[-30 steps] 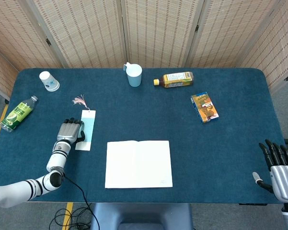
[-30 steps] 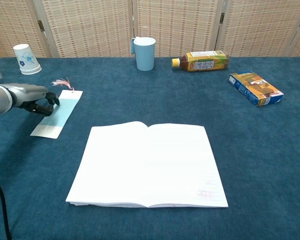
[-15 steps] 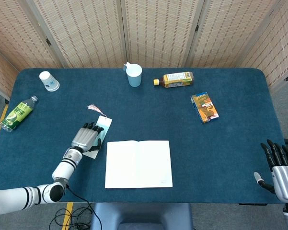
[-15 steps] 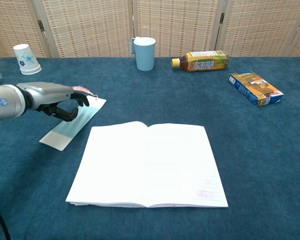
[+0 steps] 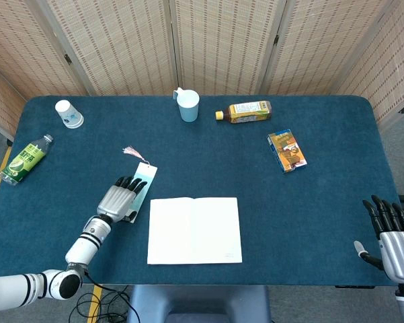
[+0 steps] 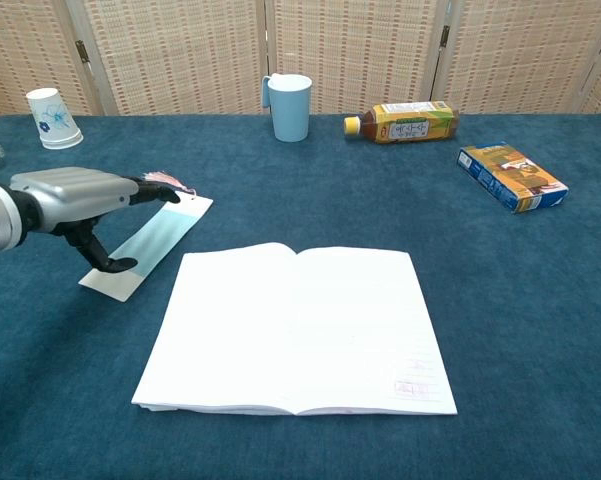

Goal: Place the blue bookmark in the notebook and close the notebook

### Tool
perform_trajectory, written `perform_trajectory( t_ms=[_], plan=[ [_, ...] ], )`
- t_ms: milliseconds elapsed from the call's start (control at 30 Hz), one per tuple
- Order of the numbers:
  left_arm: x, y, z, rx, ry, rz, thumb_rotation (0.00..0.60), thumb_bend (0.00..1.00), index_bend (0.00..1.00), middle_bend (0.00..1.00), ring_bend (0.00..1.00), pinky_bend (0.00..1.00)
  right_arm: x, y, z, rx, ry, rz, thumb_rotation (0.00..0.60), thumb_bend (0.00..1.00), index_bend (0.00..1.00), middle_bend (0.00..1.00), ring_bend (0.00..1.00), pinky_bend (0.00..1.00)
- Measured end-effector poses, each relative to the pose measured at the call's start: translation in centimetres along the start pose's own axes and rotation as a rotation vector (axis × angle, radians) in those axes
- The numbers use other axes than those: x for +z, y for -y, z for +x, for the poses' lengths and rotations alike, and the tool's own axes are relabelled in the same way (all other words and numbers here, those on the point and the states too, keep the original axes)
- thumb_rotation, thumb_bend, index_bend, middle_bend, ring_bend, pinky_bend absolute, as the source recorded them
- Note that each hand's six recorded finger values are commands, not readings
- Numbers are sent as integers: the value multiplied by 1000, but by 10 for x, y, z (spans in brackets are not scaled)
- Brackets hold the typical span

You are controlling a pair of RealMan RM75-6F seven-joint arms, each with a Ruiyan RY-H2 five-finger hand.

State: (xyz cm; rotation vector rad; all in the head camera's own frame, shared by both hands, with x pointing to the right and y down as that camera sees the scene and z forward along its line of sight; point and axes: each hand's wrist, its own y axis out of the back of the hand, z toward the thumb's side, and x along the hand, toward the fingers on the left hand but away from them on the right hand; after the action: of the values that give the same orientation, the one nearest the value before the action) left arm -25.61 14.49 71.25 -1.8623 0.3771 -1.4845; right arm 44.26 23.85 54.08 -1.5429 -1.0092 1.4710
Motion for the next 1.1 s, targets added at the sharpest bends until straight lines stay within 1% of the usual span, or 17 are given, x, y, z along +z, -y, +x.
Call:
perform_trajectory(
  t_ms=[400,667,867,1100],
  plan=[
    [10,20,4,-4,13,24,600,358,0,26,14,111,1,0,1,0,1,1,600,211,0,26,0,0],
    [8,28,5,-2,2,54,600,358,0,17,9,111,2,-1,1,0,0,2,600,211,0,26,0,0],
    [1,30,5,-7,-13,80,600,357,0,7,5,111,2,-1,1,0,1,2,600,211,0,26,0,0],
    [-20,29,7,-1,-71,134,600,358,0,7,5,111,1,-1,2,-2,3,1,600,212,0,26,0,0]
  ],
)
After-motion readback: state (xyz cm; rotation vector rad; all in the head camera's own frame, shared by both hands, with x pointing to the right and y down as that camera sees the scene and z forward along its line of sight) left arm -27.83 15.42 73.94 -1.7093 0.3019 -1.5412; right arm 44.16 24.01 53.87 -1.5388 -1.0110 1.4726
